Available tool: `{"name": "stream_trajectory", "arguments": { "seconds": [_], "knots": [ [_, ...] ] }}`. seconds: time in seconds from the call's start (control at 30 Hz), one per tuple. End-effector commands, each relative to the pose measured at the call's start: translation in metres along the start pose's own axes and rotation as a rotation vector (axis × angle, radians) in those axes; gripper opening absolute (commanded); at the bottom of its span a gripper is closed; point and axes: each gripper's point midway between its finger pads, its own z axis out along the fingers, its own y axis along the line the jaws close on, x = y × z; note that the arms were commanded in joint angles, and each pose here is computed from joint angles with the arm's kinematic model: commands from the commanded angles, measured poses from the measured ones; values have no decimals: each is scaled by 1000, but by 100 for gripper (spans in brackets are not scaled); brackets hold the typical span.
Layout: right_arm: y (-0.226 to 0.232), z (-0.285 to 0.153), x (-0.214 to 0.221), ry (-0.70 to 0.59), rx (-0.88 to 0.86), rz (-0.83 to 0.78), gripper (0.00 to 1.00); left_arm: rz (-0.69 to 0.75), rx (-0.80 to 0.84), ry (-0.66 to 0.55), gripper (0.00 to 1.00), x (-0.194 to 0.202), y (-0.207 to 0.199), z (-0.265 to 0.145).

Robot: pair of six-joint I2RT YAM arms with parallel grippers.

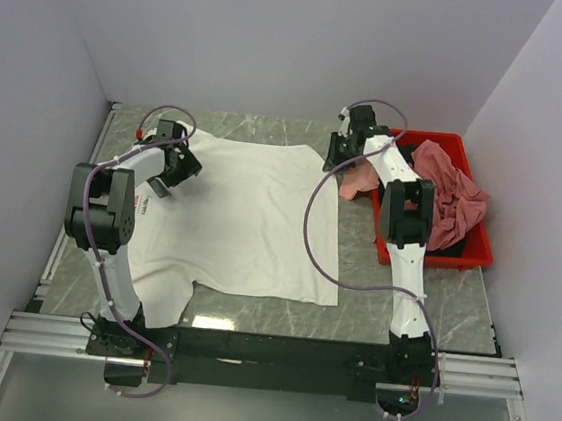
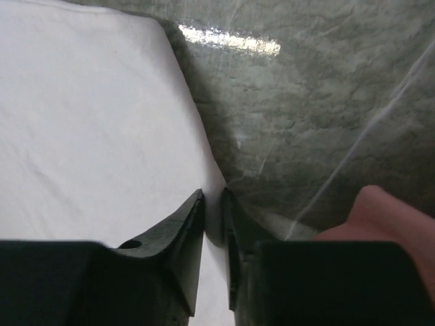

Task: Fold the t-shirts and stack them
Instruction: Flatten the tshirt out

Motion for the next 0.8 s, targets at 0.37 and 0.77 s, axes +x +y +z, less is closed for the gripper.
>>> {"name": "stream_trajectory", "arguments": {
  "seconds": [0.37, 0.77],
  "knots": [
    [56, -33, -20, -136, 189, -309, 14, 19, -29, 50, 99, 25, 24, -7],
    [148, -38, 60, -147, 421, -501, 23, 30, -39, 66, 100, 38, 37, -8]
  ]
}}
